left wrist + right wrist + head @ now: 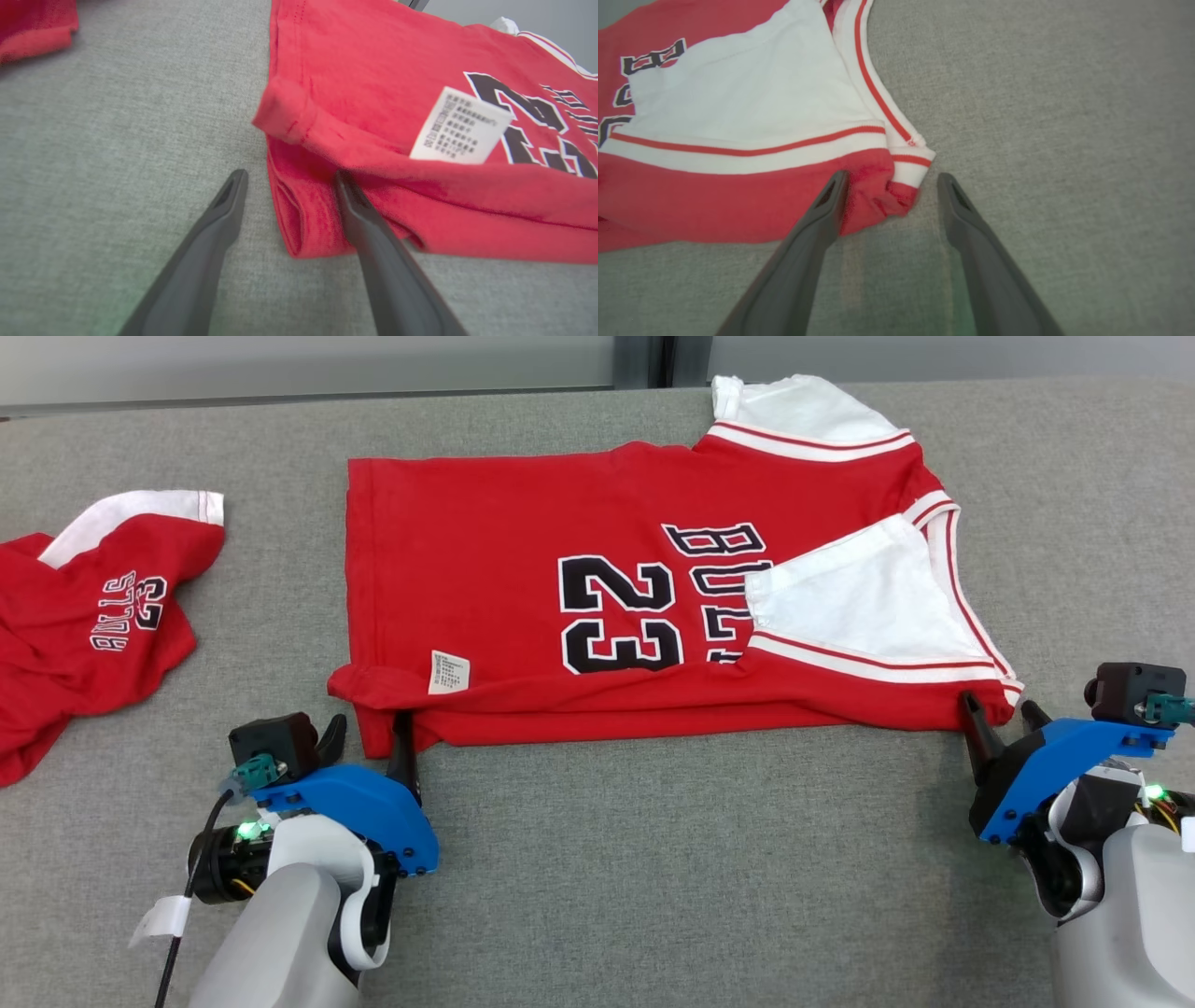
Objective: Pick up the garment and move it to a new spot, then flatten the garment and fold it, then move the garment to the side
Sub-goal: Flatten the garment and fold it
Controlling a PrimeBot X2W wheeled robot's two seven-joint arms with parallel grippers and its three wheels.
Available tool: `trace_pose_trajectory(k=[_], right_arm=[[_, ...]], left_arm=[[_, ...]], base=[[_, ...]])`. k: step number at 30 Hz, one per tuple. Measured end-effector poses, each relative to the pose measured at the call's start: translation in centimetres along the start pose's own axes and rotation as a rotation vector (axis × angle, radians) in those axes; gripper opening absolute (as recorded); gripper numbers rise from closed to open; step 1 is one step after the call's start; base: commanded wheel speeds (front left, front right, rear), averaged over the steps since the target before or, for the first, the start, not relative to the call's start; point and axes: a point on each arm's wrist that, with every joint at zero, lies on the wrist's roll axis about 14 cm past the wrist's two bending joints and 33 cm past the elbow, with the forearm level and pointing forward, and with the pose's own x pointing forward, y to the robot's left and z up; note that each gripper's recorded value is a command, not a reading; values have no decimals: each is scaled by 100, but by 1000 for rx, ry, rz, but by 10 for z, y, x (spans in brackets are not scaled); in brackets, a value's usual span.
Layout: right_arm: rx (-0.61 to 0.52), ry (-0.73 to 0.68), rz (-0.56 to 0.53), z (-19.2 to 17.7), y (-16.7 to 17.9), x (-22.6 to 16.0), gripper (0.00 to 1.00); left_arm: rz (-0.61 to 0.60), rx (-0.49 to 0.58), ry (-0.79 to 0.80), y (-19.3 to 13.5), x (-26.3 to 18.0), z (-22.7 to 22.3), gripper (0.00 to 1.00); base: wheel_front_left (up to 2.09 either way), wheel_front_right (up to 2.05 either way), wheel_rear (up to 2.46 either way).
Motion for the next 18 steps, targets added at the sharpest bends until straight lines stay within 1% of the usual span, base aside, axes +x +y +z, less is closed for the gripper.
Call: trace_pose_trajectory(k=[1, 2, 3, 4, 5, 6, 7, 8, 12, 18], right_arm=[[-5, 13, -3, -3, 0, 2, 100], [-5, 23, -3, -5, 0, 4, 100], [0, 29, 0, -6, 2, 6, 100], [5, 37, 6, -7, 3, 8, 100], [9, 51, 13, -10, 6, 9, 100], [13, 55, 20, -11, 8, 10, 62], [18, 52, 26, -9, 10, 11, 3], [19, 50, 34, -9, 12, 11, 0], [37, 20, 63, -1, 24, 10, 0], [62, -90, 73, 27, 22, -8, 0]], left_arm=[[-5, 3, 8, 0, 1, -1, 100], [-12, 7, 16, -1, 2, -3, 96], [-21, 12, 24, -3, 3, -4, 51], [-31, 18, 35, -4, 3, -5, 22], [-39, 21, 41, -5, 3, -6, 0], [-47, 23, 49, -6, 3, -8, 0], [-55, 20, 57, -7, 3, -9, 0], [-60, 17, 59, -8, 3, -9, 0], [-83, 17, 54, -10, -2, -8, 0], [-110, 33, 34, -7, -25, -9, 0]], base=[[0, 0, 0], [0, 0, 0], [0, 0, 0], [0, 0, 0], [0, 0, 0], [0, 0, 0], [0, 0, 0], [0, 0, 0], [0, 0, 0], [0, 0, 0]])
